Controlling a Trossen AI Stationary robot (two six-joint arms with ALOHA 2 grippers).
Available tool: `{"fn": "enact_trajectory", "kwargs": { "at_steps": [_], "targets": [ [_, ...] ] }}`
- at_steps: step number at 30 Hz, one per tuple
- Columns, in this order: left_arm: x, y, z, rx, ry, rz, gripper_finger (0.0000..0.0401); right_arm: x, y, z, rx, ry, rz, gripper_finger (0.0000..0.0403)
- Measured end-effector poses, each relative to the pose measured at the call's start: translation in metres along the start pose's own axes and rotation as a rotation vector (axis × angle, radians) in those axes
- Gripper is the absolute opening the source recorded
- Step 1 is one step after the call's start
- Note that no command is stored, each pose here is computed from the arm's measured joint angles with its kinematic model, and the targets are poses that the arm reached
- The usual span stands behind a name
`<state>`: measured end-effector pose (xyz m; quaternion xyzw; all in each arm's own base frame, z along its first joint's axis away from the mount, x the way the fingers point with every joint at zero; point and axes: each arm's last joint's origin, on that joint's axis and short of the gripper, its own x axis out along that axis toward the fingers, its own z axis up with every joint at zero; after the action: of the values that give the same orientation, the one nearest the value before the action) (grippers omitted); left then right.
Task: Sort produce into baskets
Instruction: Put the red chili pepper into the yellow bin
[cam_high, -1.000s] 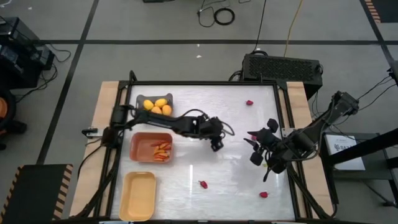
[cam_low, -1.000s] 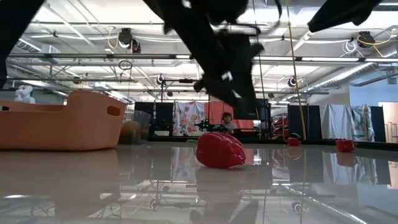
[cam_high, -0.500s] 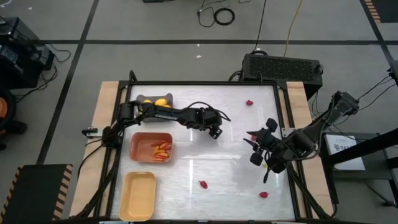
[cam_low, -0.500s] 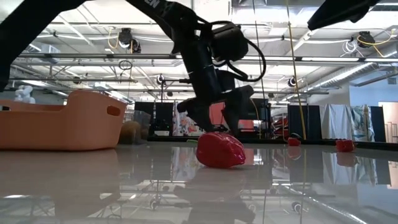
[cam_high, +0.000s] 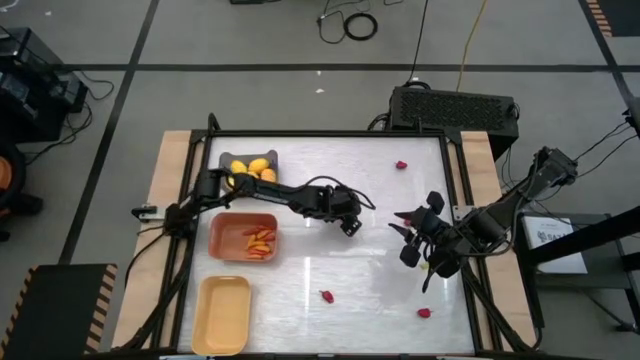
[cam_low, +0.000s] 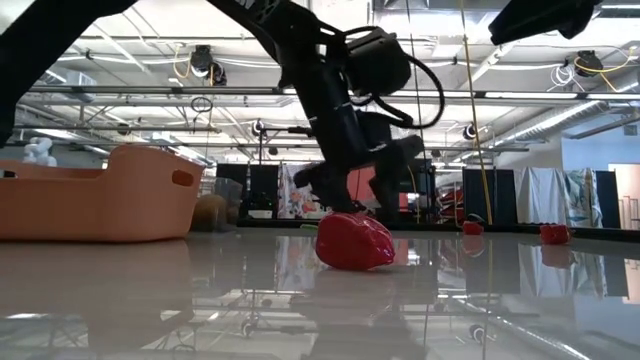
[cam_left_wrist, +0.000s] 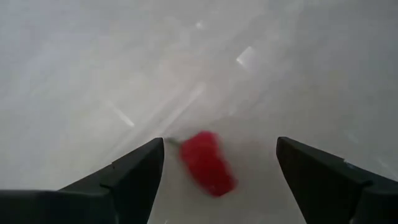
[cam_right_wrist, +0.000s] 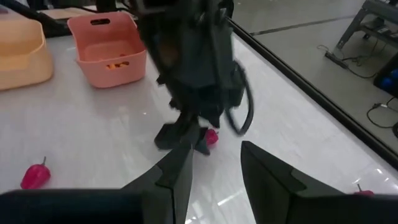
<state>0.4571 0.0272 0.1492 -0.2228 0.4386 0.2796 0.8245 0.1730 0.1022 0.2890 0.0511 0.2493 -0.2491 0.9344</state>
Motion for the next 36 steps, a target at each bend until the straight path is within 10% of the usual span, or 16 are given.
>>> {"fn": "enact_trajectory", "kwargs": {
  "at_steps": [15,36],
  "targets": [
    [0.016,0.002,-0.007,0.010,0.021,0.033,0.0308,0.005,0.009,-0.006,-0.002,0.034,0.007,0.0125],
    [0.005,0.008,-0.009,0.138,0.090,0.071,0.0097,0.005,0.010,-0.006,0.037,0.046,0.020,0.0125]
  ]
}}
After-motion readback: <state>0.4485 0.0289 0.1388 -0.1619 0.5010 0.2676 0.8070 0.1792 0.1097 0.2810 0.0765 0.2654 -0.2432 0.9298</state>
